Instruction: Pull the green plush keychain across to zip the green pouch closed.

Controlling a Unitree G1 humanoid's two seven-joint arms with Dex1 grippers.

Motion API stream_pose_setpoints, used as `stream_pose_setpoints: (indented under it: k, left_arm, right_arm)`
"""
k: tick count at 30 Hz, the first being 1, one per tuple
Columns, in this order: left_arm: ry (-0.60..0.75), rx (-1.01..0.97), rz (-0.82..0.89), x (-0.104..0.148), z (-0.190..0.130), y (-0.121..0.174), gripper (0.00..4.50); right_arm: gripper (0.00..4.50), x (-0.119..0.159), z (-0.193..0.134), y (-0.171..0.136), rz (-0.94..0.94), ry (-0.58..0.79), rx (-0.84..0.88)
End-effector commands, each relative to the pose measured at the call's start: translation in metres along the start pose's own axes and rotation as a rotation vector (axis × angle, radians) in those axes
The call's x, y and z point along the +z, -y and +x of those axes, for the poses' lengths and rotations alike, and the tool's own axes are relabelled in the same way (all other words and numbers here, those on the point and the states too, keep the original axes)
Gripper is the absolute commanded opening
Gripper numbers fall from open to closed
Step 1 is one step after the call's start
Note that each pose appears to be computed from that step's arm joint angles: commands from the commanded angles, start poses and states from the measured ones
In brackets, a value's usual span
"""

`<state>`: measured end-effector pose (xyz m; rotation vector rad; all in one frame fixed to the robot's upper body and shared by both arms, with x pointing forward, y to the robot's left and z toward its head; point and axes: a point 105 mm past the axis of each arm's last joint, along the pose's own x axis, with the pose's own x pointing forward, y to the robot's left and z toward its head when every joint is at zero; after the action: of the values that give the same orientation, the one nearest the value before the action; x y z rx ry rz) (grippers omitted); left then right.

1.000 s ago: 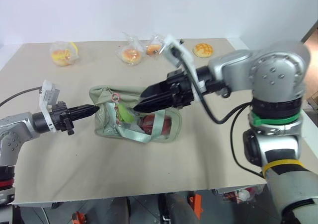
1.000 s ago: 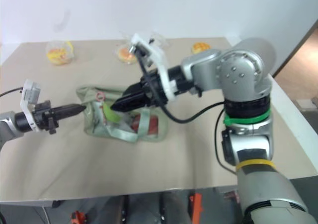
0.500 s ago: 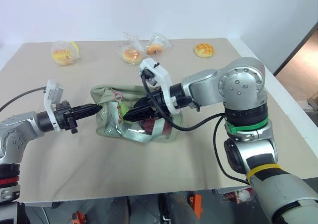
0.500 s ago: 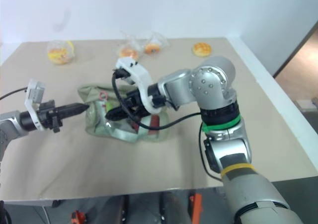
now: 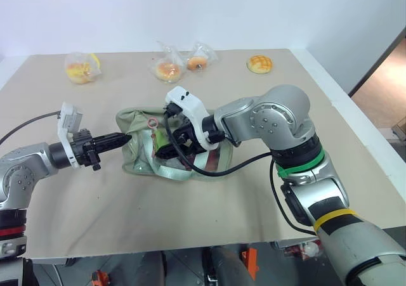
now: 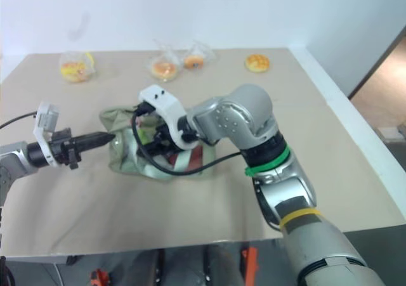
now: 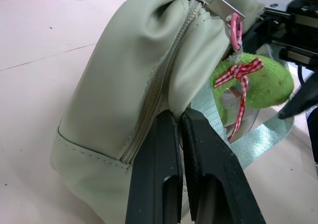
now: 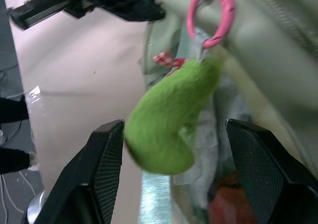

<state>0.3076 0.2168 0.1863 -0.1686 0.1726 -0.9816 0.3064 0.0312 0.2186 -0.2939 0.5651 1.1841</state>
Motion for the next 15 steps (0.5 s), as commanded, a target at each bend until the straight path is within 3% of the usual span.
stream_pose_setpoints:
  k: [1,7,8,9,11,15]
  left_arm:
    - [-0.033,-0.014,-0.015,-0.011,0.004,0.003,0.00]
    - [-0.031,-0.011,-0.015,-0.012,0.004,0.003,0.00]
    - [-0.033,-0.011,-0.014,-0.012,0.004,0.003,0.00]
    - [-0.033,-0.011,-0.014,-0.012,0.004,0.003,0.00]
    - [-0.034,-0.011,-0.013,-0.012,0.005,0.002,0.00]
    - [-0.035,-0.010,-0.010,-0.011,0.005,0.001,0.00]
  right_arm:
    - [3.11,0.017,-0.007,-0.003,-0.065,0.053,-0.004]
    - [1.19,0.020,-0.011,-0.003,-0.086,0.072,0.010]
    - [1.13,0.020,-0.012,-0.003,-0.086,0.072,0.008]
    - [0.51,0.020,-0.012,-0.002,-0.085,0.072,0.006]
    - [0.03,0.019,-0.012,0.001,-0.084,0.070,-0.002]
    - [0.03,0.022,-0.018,0.005,-0.079,0.072,-0.007]
